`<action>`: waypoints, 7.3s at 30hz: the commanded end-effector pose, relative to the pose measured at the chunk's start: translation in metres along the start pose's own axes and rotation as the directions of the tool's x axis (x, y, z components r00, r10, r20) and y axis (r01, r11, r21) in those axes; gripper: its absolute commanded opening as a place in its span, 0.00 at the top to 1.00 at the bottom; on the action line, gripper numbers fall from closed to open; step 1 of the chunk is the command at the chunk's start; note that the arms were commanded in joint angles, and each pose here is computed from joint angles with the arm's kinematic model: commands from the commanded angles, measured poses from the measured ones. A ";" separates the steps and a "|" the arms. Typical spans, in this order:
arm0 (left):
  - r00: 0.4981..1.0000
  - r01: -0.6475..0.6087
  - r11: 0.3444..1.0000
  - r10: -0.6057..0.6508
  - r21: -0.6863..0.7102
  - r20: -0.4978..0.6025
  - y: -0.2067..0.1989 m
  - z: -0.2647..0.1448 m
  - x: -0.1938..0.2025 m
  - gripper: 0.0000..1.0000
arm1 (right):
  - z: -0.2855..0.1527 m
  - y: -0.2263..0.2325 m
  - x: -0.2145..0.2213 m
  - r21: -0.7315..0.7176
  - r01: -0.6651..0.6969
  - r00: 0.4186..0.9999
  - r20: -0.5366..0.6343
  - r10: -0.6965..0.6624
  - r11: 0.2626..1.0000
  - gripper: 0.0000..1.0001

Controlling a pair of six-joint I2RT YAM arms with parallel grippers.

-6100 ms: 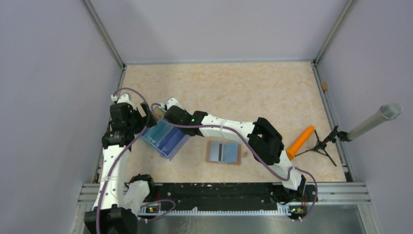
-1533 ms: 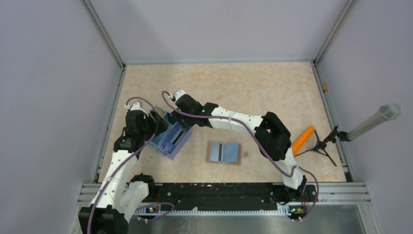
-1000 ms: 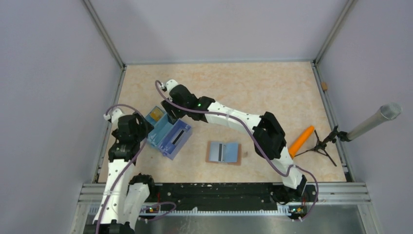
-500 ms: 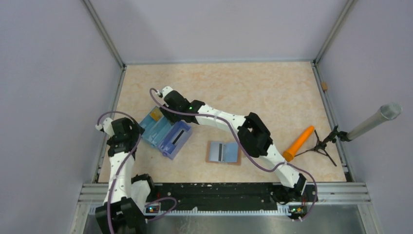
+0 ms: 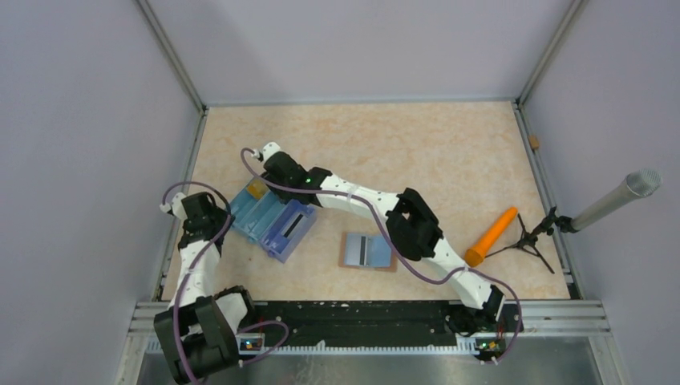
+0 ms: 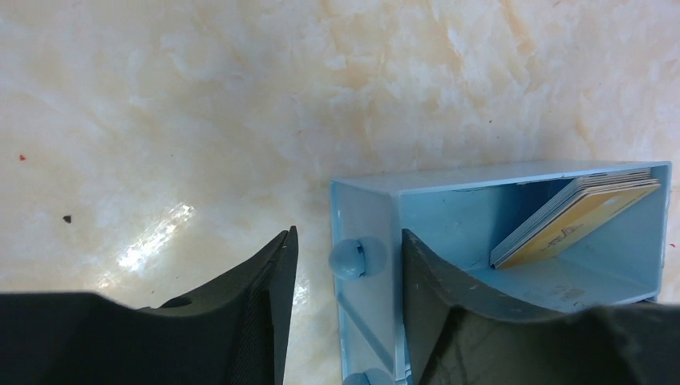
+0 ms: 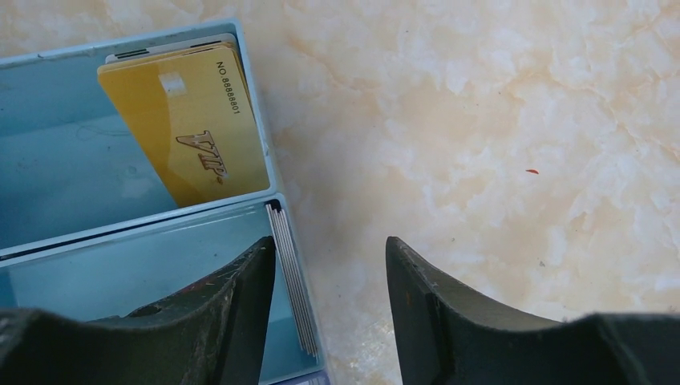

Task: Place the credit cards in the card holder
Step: Pick up the credit card from the storage box, then insert the credit card into the card holder.

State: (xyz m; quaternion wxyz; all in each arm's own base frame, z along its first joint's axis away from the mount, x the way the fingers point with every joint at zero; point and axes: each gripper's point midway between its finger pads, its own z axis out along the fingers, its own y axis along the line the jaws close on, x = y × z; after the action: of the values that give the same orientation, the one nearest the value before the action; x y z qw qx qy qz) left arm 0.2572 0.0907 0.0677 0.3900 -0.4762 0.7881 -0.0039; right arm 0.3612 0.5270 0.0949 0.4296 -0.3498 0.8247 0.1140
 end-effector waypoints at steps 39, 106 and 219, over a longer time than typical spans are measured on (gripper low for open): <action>0.999 -0.044 0.999 0.044 0.026 0.003 -0.008 0.003 -0.008 0.58 | -0.055 -0.003 -0.081 0.104 0.036 0.979 0.196 -0.056 0.994 0.60; 0.632 -0.216 0.015 0.765 0.976 0.128 -0.210 -0.246 0.164 0.04 | -0.291 -0.094 0.084 -0.470 -0.394 0.909 -0.072 0.410 0.790 1.00; 0.348 0.010 0.499 0.811 0.866 -0.471 -0.147 -0.169 0.361 1.00 | -0.226 -0.092 0.294 0.159 -0.733 0.572 -0.382 0.726 0.661 1.00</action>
State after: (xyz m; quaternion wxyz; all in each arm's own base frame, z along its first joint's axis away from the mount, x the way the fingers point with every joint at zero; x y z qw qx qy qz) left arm 0.1768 -0.3216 0.0325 0.0838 0.0449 0.8790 -0.4672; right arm 0.1669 0.2189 0.0178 0.1504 -0.0032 0.9561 0.2513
